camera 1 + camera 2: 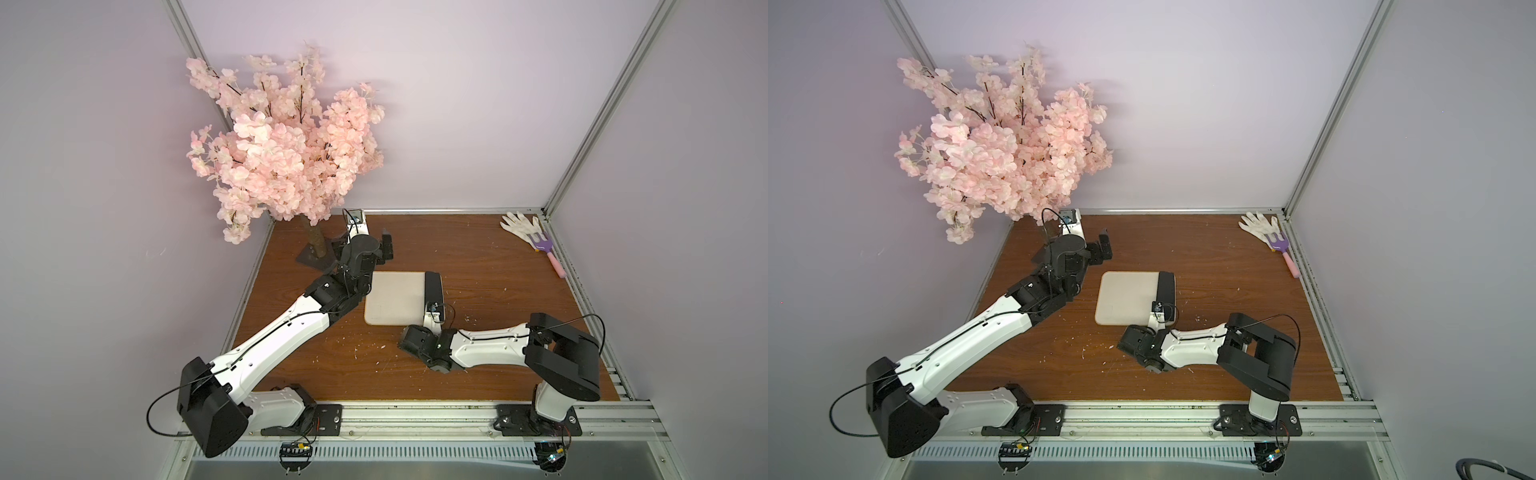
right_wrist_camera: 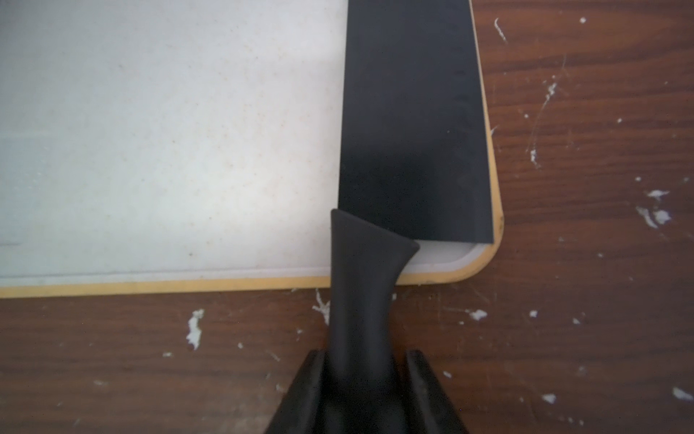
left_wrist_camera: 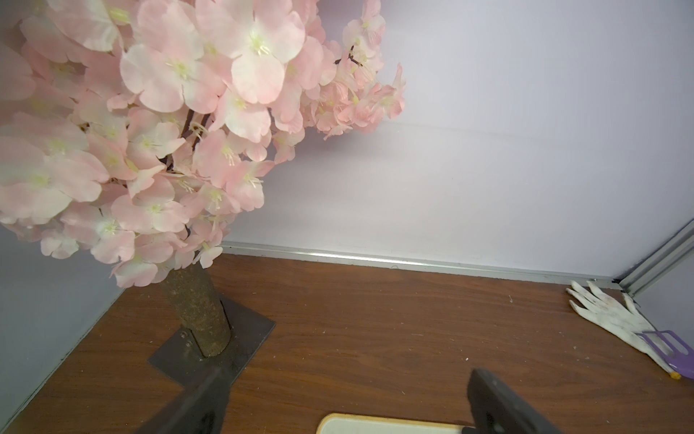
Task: Align the knife with the edge of the cutting board
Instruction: Adjust the knife at the edge of the cutting board.
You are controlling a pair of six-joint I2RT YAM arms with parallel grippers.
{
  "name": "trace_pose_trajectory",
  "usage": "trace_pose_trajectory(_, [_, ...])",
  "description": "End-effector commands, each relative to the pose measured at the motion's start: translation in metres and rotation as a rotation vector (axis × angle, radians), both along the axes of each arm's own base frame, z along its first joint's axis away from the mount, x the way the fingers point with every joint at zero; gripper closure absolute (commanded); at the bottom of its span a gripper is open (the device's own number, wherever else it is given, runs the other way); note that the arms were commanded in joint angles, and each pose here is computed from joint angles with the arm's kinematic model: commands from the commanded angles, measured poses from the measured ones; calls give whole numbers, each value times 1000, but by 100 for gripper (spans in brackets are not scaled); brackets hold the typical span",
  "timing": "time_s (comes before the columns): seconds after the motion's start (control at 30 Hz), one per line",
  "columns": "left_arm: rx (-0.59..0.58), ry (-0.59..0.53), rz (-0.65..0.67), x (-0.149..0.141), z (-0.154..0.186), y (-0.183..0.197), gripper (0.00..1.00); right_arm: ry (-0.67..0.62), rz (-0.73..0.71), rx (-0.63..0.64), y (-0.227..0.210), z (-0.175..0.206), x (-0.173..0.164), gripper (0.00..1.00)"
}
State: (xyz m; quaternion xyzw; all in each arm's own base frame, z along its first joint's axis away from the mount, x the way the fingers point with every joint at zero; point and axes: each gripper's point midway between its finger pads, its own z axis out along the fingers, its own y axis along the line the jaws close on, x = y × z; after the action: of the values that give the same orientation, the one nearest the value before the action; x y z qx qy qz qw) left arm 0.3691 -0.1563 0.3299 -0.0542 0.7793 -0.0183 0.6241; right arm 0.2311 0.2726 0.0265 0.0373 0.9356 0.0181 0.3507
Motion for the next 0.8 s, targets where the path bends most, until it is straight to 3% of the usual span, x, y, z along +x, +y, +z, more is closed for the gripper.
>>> trace_pose_trajectory(0.0, [9,-8,28,1,0,8,0,-2,-20,-25,-3,-3,-1,66])
trace_pose_trajectory(0.77, [18,-4,30,2,-2,7,0,-17,4,-21,-3,4,-1,63])
